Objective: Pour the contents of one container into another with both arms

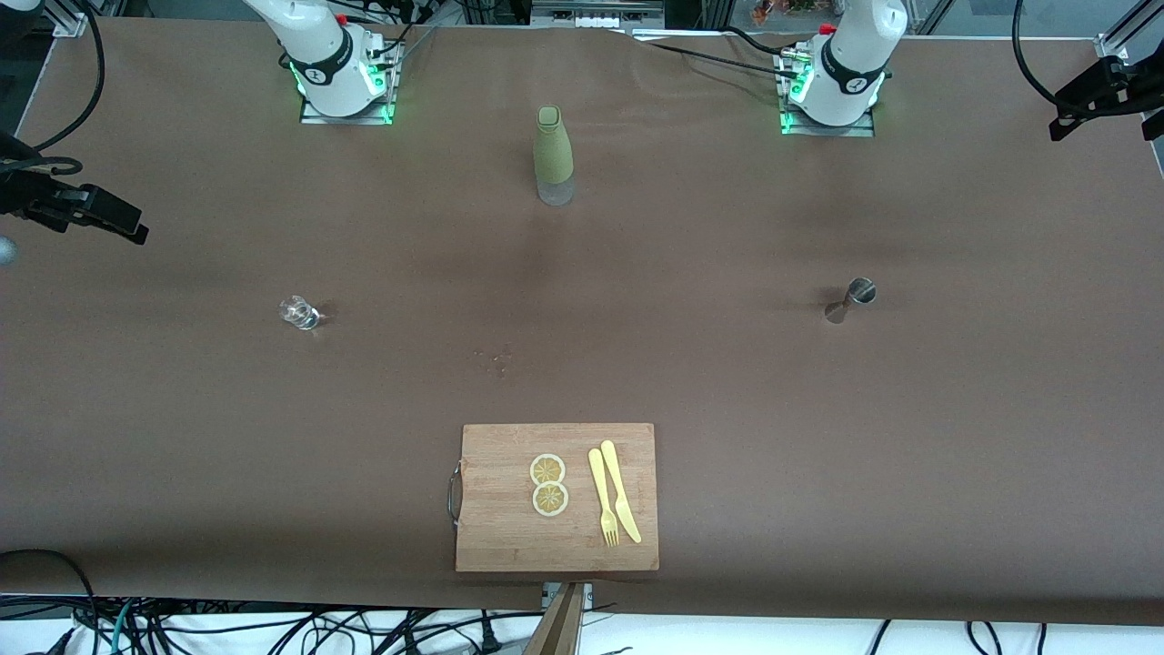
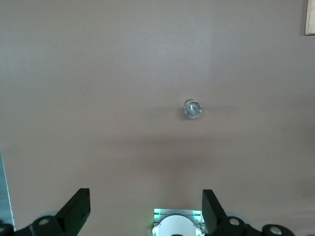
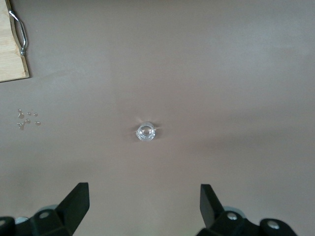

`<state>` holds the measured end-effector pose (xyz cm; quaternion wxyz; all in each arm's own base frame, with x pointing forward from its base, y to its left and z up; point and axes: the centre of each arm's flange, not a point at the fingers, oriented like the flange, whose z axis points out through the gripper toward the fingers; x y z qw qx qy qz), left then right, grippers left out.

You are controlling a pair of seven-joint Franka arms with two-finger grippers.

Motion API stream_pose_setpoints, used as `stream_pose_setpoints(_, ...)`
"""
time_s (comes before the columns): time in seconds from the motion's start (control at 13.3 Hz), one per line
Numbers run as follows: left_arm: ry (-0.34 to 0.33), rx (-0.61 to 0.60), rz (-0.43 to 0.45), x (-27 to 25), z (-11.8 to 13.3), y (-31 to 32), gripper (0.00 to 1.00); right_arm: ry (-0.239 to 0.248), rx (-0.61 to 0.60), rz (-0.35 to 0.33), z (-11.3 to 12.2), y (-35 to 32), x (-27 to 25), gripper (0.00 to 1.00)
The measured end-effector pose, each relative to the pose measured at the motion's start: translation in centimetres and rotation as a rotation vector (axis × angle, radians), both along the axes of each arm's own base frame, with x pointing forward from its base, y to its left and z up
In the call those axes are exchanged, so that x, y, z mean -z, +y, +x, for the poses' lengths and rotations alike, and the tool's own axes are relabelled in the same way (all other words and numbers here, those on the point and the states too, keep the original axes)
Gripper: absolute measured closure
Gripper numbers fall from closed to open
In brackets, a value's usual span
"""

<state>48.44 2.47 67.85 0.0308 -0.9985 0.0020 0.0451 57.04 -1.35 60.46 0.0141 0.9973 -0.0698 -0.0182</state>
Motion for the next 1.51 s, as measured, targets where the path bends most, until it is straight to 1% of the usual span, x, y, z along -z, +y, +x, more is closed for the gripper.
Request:
stream_pose_setpoints(0.6,0.006,0.0,0.0,0.3,0.0,0.0,0.0,0.0,-0.001,0.0,0.0,0.0,0.0,0.0)
stream_pose_setpoints(1.05,0.027,0.001,-0.002,1.2,0.0,0.0,0.0,0.0,-0.001,0.0,0.0,0.0,0.0,0.0)
stream_pose_setpoints(1.51,0.025,0.001,-0.004,1.1,-0.1,0.0,0.0,0.0,-0.001,0.0,0.0,0.0,0.0,0.0)
